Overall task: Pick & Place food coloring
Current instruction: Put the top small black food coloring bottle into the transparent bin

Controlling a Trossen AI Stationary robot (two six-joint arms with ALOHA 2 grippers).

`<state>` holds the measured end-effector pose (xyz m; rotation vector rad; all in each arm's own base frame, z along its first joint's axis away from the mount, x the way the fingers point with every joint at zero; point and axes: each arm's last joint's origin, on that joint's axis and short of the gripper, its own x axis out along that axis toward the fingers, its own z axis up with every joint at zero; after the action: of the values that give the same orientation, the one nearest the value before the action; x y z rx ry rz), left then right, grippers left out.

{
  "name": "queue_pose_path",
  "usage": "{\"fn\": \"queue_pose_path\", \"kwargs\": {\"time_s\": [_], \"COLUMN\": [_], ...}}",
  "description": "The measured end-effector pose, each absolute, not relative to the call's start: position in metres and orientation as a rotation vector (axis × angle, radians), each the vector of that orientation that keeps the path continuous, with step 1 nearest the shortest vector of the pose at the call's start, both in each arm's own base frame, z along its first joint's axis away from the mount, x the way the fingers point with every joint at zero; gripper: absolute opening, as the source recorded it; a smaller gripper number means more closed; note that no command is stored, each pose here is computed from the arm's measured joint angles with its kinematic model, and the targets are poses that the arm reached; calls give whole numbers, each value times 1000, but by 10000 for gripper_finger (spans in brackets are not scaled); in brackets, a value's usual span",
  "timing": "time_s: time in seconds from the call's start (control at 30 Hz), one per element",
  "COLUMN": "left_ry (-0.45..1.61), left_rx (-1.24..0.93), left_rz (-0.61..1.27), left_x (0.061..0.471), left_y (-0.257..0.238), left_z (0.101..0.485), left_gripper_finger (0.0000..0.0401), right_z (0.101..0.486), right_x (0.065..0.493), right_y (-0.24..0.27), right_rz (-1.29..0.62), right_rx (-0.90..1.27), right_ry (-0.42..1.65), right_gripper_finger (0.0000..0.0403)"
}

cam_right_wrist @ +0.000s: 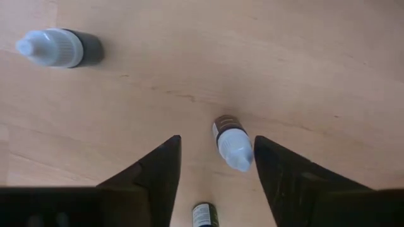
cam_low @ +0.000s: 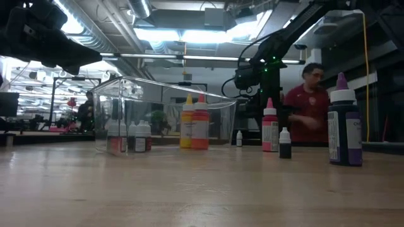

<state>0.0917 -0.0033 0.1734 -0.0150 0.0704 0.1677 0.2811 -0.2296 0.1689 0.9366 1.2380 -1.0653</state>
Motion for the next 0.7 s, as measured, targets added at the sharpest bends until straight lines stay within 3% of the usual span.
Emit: {"fn": "queue_pose_path", "kwargs": {"time_s": [0.7], "left_ry": [71], "left_rx": [-15], "left_rz": [168], "left_x": [92], "left_y": [-3], "left_z": [173], "left_gripper_finger": [55], "right_z": [169], "right_x": [282], "right_y": [-229], "right_rz": [-1043], "right_rx": [960], "right_ry": [1239], "right_gripper_finger": [86]}}
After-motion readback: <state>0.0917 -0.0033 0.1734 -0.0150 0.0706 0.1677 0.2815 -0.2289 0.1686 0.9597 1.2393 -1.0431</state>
